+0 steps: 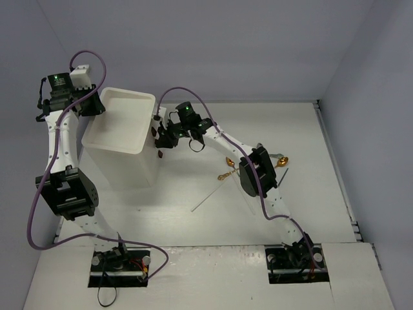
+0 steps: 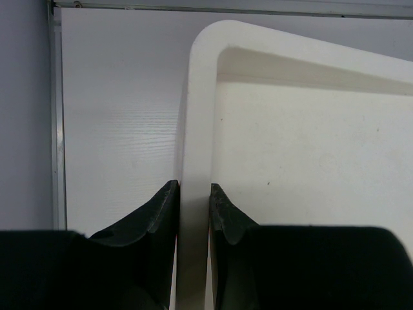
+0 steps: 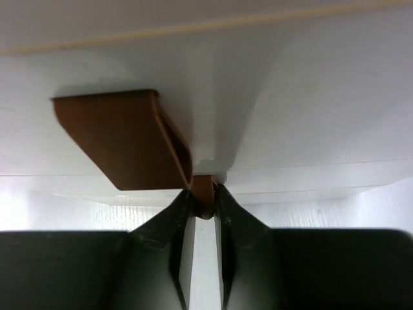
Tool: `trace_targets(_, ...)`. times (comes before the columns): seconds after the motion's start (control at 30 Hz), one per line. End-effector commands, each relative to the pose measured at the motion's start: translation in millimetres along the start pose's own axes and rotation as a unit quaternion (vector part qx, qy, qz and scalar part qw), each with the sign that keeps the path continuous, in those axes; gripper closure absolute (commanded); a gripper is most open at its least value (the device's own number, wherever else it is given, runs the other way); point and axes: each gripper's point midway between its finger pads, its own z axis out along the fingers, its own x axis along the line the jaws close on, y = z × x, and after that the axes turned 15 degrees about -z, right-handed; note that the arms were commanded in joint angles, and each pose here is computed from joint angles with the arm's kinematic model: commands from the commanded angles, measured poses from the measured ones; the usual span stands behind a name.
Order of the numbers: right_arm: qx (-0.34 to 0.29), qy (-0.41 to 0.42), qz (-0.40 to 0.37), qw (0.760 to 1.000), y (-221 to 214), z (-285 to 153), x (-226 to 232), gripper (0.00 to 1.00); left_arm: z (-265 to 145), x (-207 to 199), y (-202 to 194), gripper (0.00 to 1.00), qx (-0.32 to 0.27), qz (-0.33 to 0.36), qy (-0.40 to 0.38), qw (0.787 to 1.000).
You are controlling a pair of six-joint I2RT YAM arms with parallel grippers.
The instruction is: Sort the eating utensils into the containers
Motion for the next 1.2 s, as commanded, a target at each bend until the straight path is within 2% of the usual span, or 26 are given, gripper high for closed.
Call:
trace_targets(0.0,-0.053,-0.028,-0.08,0.995,62,-15,-5,1.0,6,-17,-25,1.0,0.055,-0.055,-0.045,0.996)
trace_targets(0.37,0.017,-0.09,-0.041,0.995,17,-106,-8,1.0,3,3,-11,1.0,0.04,-0.049,-0.03,0.998)
trace_targets(0.47,0.041,-0.095,-0.018,0.994,-11,-126,0,1.0,4,4,-11,1.0,0.043,-0.049,-0.029,0.997)
trace_targets(0.7,0.058,-0.103,0.002,0.993,-28,-149,13,0.99,2,2,-5,1.0,0.035,-0.046,-0.032,0.998)
trace_targets(0.8,0.054,-0.109,0.002,0.993,-22,-153,11,0.84,0,0,-3,1.0,0.031,-0.046,-0.033,0.998)
trace_targets(0.87,0.048,-0.119,0.003,0.992,-13,-160,7,0.65,-4,-3,1,1.0,0.024,-0.046,-0.033,0.998)
trace_targets(0.9,0.044,-0.126,0.004,0.991,-7,-165,5,0.6,-7,-3,4,0.95,0.019,-0.044,-0.032,0.998)
trace_targets(0.97,0.039,-0.146,0.004,0.989,5,-176,0,0.46,-16,-6,12,0.76,0.005,-0.039,-0.028,0.999)
trace_targets(1.0,0.038,-0.154,0.012,0.987,7,-180,-3,0.45,-20,-7,16,0.66,-0.002,-0.036,-0.026,0.999)
trace_targets(1.03,0.035,-0.177,0.024,0.983,14,-192,-9,0.38,-31,-12,27,0.56,-0.021,-0.029,-0.024,0.999)
trace_targets(1.1,0.032,-0.211,0.033,0.976,26,-211,-15,0.35,-50,-20,41,0.42,-0.048,-0.022,-0.024,0.998)
trace_targets(1.17,0.031,-0.246,0.054,0.967,31,-228,-20,0.34,-69,-30,55,0.34,-0.076,-0.015,-0.026,0.997)
